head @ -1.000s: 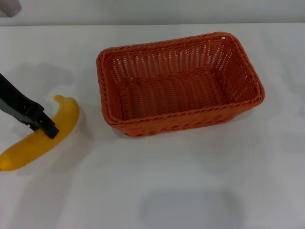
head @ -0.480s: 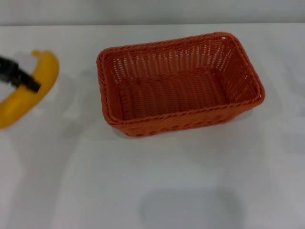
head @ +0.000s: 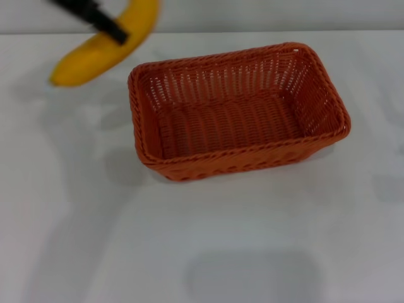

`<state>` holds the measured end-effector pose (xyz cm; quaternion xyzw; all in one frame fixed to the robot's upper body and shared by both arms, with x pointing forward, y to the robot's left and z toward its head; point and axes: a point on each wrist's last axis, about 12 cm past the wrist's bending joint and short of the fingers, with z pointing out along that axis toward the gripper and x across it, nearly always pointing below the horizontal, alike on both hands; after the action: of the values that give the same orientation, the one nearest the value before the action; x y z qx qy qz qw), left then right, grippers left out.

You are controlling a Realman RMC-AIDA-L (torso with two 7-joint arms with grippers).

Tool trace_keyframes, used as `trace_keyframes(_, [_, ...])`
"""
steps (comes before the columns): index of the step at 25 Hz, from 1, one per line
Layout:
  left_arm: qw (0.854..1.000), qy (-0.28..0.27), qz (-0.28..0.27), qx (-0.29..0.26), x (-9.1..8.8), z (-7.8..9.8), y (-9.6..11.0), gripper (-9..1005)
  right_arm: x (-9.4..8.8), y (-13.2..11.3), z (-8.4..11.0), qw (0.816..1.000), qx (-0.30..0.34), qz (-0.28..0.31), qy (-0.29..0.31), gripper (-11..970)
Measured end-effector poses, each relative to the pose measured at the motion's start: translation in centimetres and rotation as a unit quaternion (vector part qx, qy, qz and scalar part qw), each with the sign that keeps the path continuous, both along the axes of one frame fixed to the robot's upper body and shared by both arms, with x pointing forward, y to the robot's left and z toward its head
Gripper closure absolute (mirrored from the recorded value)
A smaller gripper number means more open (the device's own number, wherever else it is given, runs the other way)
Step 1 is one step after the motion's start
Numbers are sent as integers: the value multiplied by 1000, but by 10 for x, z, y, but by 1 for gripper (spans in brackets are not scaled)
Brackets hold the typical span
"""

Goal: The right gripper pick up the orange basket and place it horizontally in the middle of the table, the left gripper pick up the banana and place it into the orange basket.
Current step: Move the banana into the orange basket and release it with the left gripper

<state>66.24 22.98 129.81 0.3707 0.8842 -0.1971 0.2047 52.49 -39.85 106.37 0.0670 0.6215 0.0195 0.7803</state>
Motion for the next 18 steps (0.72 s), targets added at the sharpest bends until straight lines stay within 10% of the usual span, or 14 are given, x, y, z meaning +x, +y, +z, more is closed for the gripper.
trace_keyframes(8, [991,-17,-122,51,9,-13,-90,498,-4,-1,-3,1000,2,-2,4,102])
trace_keyframes(18, [983,-5,-158,98,7,-54,-116,447,-14,-5,-7,1000,15,-6,7,102])
